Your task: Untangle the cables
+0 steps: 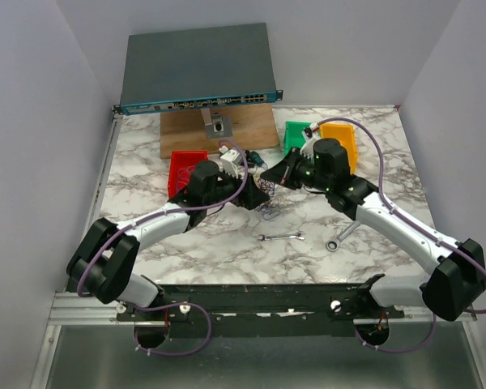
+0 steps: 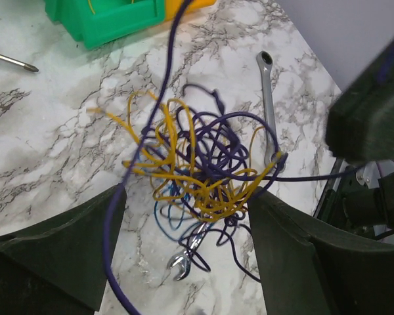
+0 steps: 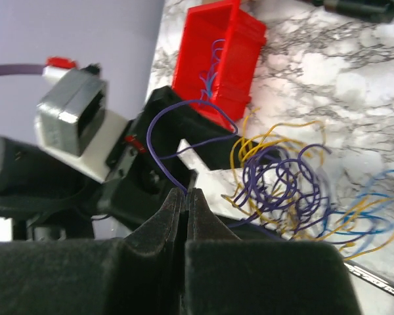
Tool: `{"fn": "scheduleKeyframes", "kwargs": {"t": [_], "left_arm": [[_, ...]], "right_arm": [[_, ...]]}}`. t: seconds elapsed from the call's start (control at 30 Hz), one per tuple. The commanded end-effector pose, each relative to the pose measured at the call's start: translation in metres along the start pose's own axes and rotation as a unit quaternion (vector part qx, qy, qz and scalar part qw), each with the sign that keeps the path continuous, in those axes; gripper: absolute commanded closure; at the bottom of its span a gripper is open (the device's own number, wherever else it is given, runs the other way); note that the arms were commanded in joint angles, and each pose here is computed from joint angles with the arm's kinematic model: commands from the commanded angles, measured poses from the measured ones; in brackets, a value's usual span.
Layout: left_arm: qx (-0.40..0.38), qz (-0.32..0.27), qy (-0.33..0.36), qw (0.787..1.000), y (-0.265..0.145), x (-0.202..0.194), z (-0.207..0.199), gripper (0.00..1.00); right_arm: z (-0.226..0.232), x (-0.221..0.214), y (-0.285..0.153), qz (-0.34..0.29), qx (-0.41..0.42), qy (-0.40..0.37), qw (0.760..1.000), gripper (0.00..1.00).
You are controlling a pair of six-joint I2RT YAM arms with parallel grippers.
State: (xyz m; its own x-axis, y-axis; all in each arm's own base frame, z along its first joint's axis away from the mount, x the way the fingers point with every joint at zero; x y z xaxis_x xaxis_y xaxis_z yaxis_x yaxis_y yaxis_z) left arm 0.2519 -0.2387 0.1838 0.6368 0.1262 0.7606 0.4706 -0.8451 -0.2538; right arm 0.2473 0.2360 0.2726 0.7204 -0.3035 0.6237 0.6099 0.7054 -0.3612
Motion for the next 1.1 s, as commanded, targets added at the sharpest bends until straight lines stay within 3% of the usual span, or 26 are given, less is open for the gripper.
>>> {"fn": "scheduleKeyframes", "kwargs": {"t": [0.0, 0.3, 0.37, 0.43, 0.5, 0.73, 0.93, 1.07], "left_arm": [[-0.016, 0.02, -0.004, 1.0, 0.01, 0.002, -0.001, 0.26], [-0.04, 0.012, 0.001, 0.999, 0.009, 0.003, -0.006, 0.29], [-0.044, 0.007, 0.004, 0.999, 0.008, 0.003, -0.007, 0.5], [-0.046, 0.001, 0.008, 0.999, 0.007, 0.004, -0.008, 0.83], [-0.036, 0.001, 0.005, 0.999, 0.007, 0.003, -0.006, 1.0], [0.014, 0.014, -0.015, 1.0, 0.009, 0.002, 0.006, 1.0], [0.101, 0.009, -0.044, 0.994, 0.002, 0.001, 0.03, 1.0], [0.138, 0.001, -0.072, 0.988, -0.004, 0.001, 0.044, 1.0]], "right_arm": [[0.024, 0.004, -0.013, 0.003, 0.075, 0.014, 0.997, 0.99], [0.033, 0.007, -0.025, -0.001, 0.089, 0.017, 0.996, 0.99], [0.035, 0.008, -0.028, -0.001, 0.091, 0.018, 0.996, 1.0], [0.035, 0.009, -0.032, -0.011, 0.088, 0.018, 0.996, 0.99], [0.035, 0.013, -0.038, -0.031, 0.073, 0.016, 0.997, 0.99], [0.038, 0.052, -0.077, -0.144, -0.047, -0.032, 0.988, 0.99], [0.033, 0.094, -0.15, -0.309, -0.201, -0.064, 0.928, 0.99], [0.033, 0.105, -0.185, -0.354, -0.252, -0.082, 0.897, 0.99]]}}
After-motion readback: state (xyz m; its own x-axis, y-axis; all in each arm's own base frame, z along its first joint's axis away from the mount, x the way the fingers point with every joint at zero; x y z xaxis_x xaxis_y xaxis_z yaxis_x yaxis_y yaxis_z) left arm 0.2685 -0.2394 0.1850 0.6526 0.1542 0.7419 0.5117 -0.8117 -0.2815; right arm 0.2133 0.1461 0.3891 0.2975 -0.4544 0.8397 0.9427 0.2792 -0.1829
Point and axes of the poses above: each gripper's point midway between its finger pads, its own y axis out along the fingers, its own z axis along the line the jaws close on, x = y × z, the point moved 8 cm from there along -y, back along the fingers, and after that the axes turned 5 degrees about -y, right-handed, at the moved point
